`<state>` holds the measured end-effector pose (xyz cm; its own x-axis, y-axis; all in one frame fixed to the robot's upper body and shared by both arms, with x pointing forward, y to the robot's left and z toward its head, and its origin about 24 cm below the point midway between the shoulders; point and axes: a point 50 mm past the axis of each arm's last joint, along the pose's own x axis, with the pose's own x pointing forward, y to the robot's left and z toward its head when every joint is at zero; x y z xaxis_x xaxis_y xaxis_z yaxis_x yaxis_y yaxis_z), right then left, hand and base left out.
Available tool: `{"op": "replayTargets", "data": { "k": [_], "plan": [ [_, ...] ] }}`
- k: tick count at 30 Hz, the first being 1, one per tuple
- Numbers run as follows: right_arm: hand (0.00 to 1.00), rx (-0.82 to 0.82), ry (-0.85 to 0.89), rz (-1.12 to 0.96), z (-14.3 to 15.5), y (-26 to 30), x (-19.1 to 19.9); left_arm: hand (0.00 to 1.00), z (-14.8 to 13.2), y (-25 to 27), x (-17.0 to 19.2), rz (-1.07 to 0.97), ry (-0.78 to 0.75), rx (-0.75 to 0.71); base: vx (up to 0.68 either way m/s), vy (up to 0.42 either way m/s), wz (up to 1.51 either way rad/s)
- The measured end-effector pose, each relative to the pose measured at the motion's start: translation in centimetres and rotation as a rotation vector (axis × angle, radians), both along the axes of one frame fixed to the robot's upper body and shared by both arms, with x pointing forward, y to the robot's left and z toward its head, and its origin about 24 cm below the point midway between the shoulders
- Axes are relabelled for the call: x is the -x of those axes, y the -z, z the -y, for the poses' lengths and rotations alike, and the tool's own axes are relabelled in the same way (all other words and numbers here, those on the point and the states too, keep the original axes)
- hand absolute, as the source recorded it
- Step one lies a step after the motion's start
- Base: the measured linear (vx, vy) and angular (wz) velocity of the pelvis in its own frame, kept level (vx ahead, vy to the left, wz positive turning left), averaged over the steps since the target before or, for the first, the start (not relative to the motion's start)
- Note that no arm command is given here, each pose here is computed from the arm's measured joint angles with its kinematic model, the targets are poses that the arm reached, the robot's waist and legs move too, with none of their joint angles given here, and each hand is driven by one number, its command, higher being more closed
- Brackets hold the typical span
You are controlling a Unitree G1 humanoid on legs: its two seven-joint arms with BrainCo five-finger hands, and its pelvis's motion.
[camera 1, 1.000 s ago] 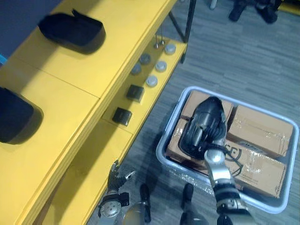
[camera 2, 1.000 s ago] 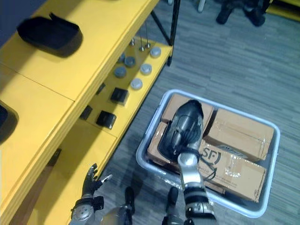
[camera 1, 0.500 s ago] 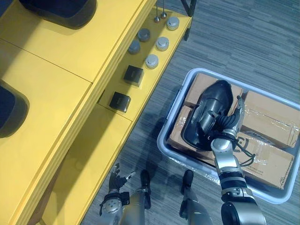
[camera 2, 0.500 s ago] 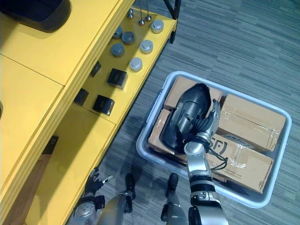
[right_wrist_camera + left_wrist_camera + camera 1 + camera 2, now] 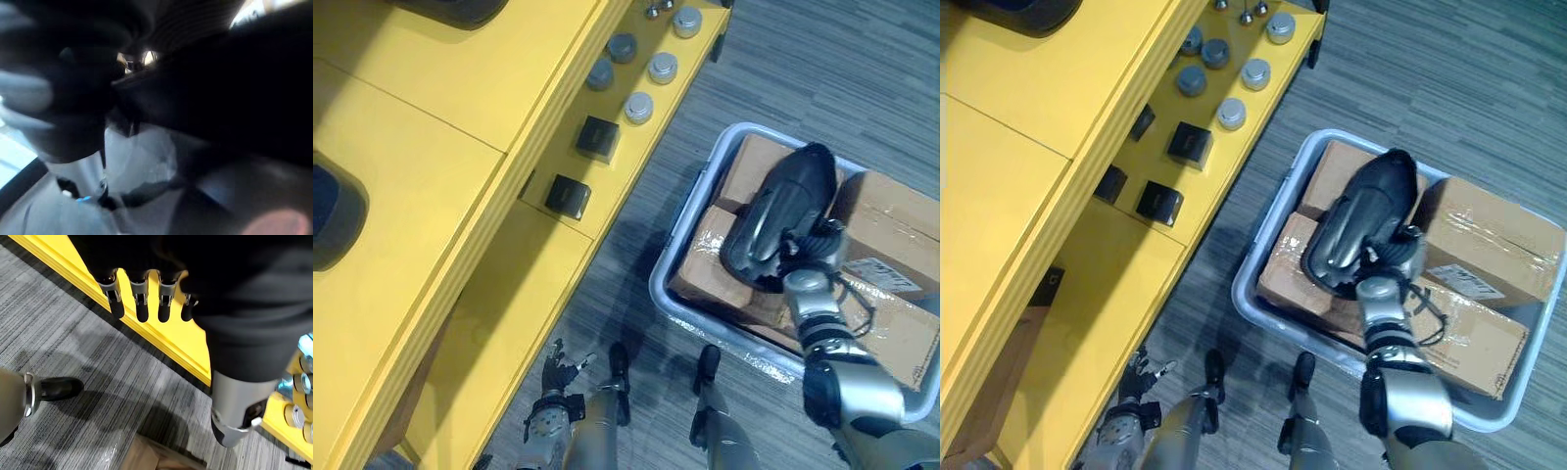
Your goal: Walk over and take plastic housings, then place them on the shelf
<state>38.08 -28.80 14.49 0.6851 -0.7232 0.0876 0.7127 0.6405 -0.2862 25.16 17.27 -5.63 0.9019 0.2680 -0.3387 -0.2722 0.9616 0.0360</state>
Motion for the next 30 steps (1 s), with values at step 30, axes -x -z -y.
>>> {"op": "replayTargets", "data": {
  "k": [30],
  "plan": [
    [1.00, 0.500, -0.446, 0.029, -8.6, -1.8, 0.5, 0.00, 8.7, -16.3, -10.5, 0.471, 0.421, 0.390, 0.01, 0.006, -0.03]
  ]
}}
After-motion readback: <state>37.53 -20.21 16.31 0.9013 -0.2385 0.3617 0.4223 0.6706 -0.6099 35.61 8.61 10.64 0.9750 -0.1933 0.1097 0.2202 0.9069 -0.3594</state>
